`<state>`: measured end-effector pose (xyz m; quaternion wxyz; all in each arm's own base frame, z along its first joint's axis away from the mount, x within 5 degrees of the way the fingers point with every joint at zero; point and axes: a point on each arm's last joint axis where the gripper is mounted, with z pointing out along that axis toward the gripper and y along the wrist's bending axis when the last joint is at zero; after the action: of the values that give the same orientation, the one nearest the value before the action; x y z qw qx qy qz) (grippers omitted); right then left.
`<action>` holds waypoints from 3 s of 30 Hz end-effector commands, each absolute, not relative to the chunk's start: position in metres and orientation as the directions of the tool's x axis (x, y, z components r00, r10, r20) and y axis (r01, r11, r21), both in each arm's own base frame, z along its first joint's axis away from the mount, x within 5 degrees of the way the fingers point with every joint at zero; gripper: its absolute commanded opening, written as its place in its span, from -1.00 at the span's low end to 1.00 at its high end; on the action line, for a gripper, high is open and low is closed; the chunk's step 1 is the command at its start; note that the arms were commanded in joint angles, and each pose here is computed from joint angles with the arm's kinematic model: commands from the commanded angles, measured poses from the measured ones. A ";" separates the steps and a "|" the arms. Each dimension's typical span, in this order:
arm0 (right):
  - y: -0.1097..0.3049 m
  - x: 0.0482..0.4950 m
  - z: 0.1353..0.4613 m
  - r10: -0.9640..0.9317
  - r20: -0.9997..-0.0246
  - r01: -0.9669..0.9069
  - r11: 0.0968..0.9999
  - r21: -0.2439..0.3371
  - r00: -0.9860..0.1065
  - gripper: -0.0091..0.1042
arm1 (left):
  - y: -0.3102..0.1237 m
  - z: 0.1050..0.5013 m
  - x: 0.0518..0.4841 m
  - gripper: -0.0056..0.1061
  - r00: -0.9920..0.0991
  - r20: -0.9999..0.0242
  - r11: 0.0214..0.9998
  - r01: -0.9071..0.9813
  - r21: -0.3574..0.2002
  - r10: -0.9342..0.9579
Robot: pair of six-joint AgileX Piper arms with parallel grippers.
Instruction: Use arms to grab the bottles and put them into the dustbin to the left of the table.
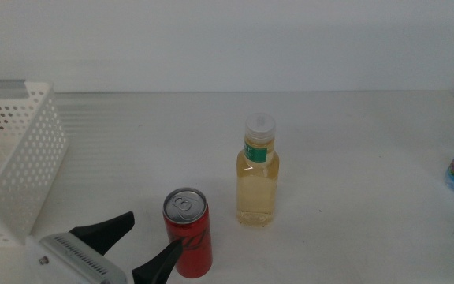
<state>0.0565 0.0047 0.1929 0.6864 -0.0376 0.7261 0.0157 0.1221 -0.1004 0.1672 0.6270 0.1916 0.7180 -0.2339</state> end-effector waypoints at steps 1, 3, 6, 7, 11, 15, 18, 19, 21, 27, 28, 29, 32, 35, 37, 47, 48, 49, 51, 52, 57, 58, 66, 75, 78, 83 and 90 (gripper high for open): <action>0.004 0.054 0.204 -0.041 -0.998 -0.059 0.997 -0.044 0.054 0.63 | -0.107 0.183 0.127 0.71 -0.052 -0.993 0.801 0.588 -0.113 -0.102; 0.004 0.054 0.204 -0.041 -0.998 -0.059 0.997 -0.044 0.054 0.63 | -0.110 0.185 0.128 0.71 -0.043 -0.994 0.792 0.601 -0.109 -0.104; 0.004 0.054 0.204 -0.041 -0.998 -0.059 0.997 -0.044 0.054 0.63 | -0.114 0.188 0.130 0.71 -0.038 -0.994 0.781 0.616 -0.102 -0.100; 0.004 0.054 0.204 -0.041 -0.998 -0.059 0.997 -0.044 0.054 0.63 | -0.115 0.188 0.131 0.71 -0.044 -0.994 0.781 0.616 -0.103 -0.096; 0.004 0.054 0.204 -0.041 -0.998 -0.059 0.997 -0.044 0.054 0.63 | -0.122 0.191 0.137 0.71 -0.061 -0.995 0.780 0.618 -0.102 -0.081; 0.004 0.054 0.204 -0.041 -0.998 -0.059 0.997 -0.044 0.054 0.63 | -0.126 0.196 0.141 0.71 -0.047 -0.995 0.778 0.620 -0.101 -0.092; 0.004 0.054 0.204 -0.041 -0.998 -0.059 0.997 -0.044 0.054 0.63 | -0.131 0.195 0.146 0.71 -0.053 -0.995 0.779 0.619 -0.102 -0.088; 0.004 0.054 0.204 -0.041 -0.998 -0.059 0.997 -0.044 0.054 0.63 | -0.133 0.193 0.148 0.71 -0.060 -0.995 0.779 0.618 -0.104 -0.085; 0.004 0.054 0.204 -0.041 -0.998 -0.059 0.997 -0.044 0.054 0.63 | -0.138 0.191 0.153 0.71 -0.064 -0.994 0.779 0.618 -0.106 -0.085; 0.004 0.054 0.204 -0.041 -0.998 -0.059 0.997 -0.044 0.054 0.63 | -0.145 0.181 0.162 0.71 -0.051 -0.994 0.786 0.608 -0.109 -0.098; 0.004 0.054 0.204 -0.041 -0.998 -0.059 0.997 -0.044 0.054 0.63 | -0.144 0.179 0.164 0.71 -0.059 -0.993 0.789 0.603 -0.116 -0.102; 0.004 0.054 0.204 -0.041 -0.998 -0.059 0.997 -0.044 0.054 0.63 | -0.145 0.176 0.165 0.71 -0.064 -0.992 0.790 0.600 -0.124 -0.108; 0.004 0.054 0.204 -0.041 -0.998 -0.059 0.997 -0.044 0.054 0.63 | -0.144 0.168 0.171 0.71 -0.080 -0.990 0.801 0.581 -0.142 -0.117; 0.004 0.054 0.204 -0.041 -0.998 -0.059 0.997 -0.044 0.054 0.63 | -0.145 0.159 0.174 0.71 -0.120 -0.987 0.805 0.572 -0.160 -0.111; 0.004 0.054 0.204 -0.041 -0.998 -0.059 0.997 -0.044 0.054 0.63 | -0.147 0.155 0.176 0.71 -0.131 -0.986 0.806 0.570 -0.160 -0.103; 0.004 0.054 0.204 -0.041 -0.998 -0.059 0.997 -0.044 0.054 0.63 | -0.153 0.150 0.179 0.66 -0.140 -0.987 0.793 0.590 -0.149 -0.081; 0.004 0.054 0.204 -0.041 -0.998 -0.059 0.997 -0.044 0.054 0.63 | -0.153 0.150 0.179 0.60 -0.140 -0.987 0.791 0.594 -0.148 -0.080; 0.004 0.054 0.204 -0.041 -0.998 -0.059 0.997 -0.044 0.054 0.63 | -0.153 0.150 0.179 0.55 -0.140 -0.987 0.788 0.598 -0.147 -0.079; 0.004 0.054 0.204 -0.041 -0.998 -0.059 0.997 -0.044 0.054 0.63 | -0.154 0.150 0.178 0.36 -0.140 -0.987 0.782 0.605 -0.147 -0.077; 0.004 0.054 0.204 -0.041 -0.998 -0.059 0.997 -0.044 0.054 0.63 | -0.154 0.150 0.178 0.27 -0.143 -0.986 0.782 0.604 -0.152 -0.081; 0.004 0.054 0.204 -0.041 -0.998 -0.059 0.997 -0.044 0.054 0.63 | -0.153 0.150 0.178 -0.36 -0.181 -0.975 0.777 0.594 -0.210 -0.125; 0.004 0.054 0.204 -0.041 -0.998 -0.059 0.997 -0.044 0.054 0.63 | -0.153 0.150 0.178 -0.48 -0.183 -0.975 0.777 0.593 -0.213 -0.127; 0.004 0.054 0.204 -0.041 -0.998 -0.059 0.997 -0.044 0.054 0.63 | -0.153 0.148 0.177 -0.99 -0.152 -0.987 0.786 0.602 -0.141 -0.062; 0.004 0.054 0.204 -0.041 -0.998 -0.059 0.997 -0.044 0.054 0.63 | -0.149 0.167 0.172 -0.99 -0.181 -0.982 0.784 0.601 -0.152 -0.052; 0.004 0.054 0.204 -0.041 -0.998 -0.059 0.997 -0.044 0.054 0.63 | -0.148 0.183 0.171 -0.99 -0.203 -0.978 0.787 0.595 -0.162 -0.047; 0.004 0.054 0.204 -0.041 -0.998 -0.059 0.997 -0.044 0.054 0.63 | -0.152 0.215 0.172 -0.99 -0.263 -0.961 0.782 0.616 -0.097 0.088; 0.004 0.054 0.204 -0.041 -0.998 -0.059 0.997 -0.044 0.054 0.63 | -0.148 0.259 0.181 -0.99 -0.372 -0.900 0.790 0.611 -0.052 0.228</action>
<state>0.0565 0.0047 0.1929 0.6864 -0.0376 0.7261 0.0157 0.1741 -0.1470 0.2293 0.4543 0.2783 0.8273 -0.1780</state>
